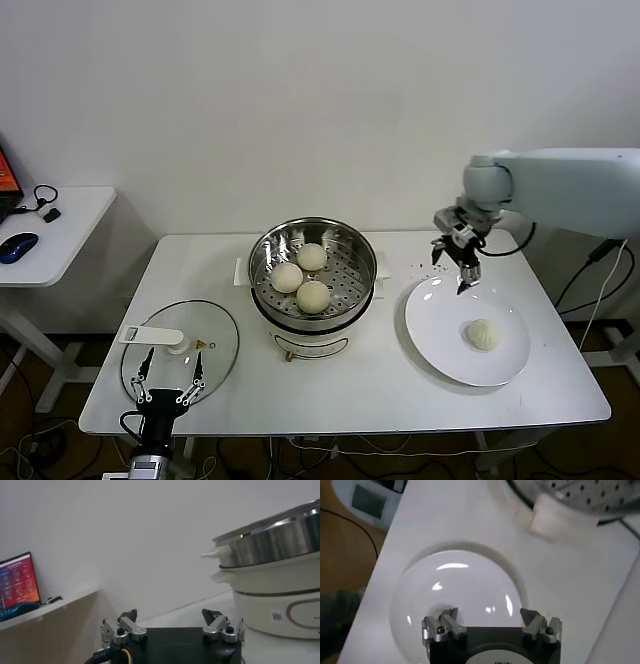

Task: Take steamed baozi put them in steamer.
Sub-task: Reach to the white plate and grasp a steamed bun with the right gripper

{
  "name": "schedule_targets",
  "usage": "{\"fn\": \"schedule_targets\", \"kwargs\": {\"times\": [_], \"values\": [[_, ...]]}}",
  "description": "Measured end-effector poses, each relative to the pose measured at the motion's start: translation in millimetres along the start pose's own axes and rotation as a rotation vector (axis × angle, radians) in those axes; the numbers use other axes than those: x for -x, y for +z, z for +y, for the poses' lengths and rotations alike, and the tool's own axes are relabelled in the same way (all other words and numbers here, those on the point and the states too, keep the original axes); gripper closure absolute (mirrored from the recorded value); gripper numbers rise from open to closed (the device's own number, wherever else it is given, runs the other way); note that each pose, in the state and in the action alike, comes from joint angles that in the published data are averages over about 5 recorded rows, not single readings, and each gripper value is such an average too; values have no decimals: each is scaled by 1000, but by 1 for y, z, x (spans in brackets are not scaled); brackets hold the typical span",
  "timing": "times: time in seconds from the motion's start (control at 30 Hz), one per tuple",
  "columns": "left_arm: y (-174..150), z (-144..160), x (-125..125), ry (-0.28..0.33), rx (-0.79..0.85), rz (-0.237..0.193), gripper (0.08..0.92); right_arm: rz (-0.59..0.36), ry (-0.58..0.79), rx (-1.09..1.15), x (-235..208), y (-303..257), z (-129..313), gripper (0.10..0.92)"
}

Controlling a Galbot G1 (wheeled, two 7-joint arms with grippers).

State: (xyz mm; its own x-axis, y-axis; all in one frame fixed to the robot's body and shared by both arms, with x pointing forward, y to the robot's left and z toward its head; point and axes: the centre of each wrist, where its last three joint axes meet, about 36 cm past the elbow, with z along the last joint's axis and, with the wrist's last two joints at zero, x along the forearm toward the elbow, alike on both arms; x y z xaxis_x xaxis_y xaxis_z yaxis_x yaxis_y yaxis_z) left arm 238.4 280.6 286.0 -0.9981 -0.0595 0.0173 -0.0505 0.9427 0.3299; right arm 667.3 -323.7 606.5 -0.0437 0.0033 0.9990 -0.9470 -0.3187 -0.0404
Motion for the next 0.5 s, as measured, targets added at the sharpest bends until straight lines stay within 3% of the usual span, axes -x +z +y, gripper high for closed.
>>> {"fn": "schedule_targets", "kwargs": {"times": [0.5], "values": [[1,1,-1,-3,1,5,177,-10,-15,193,65,70,60,200]]}}
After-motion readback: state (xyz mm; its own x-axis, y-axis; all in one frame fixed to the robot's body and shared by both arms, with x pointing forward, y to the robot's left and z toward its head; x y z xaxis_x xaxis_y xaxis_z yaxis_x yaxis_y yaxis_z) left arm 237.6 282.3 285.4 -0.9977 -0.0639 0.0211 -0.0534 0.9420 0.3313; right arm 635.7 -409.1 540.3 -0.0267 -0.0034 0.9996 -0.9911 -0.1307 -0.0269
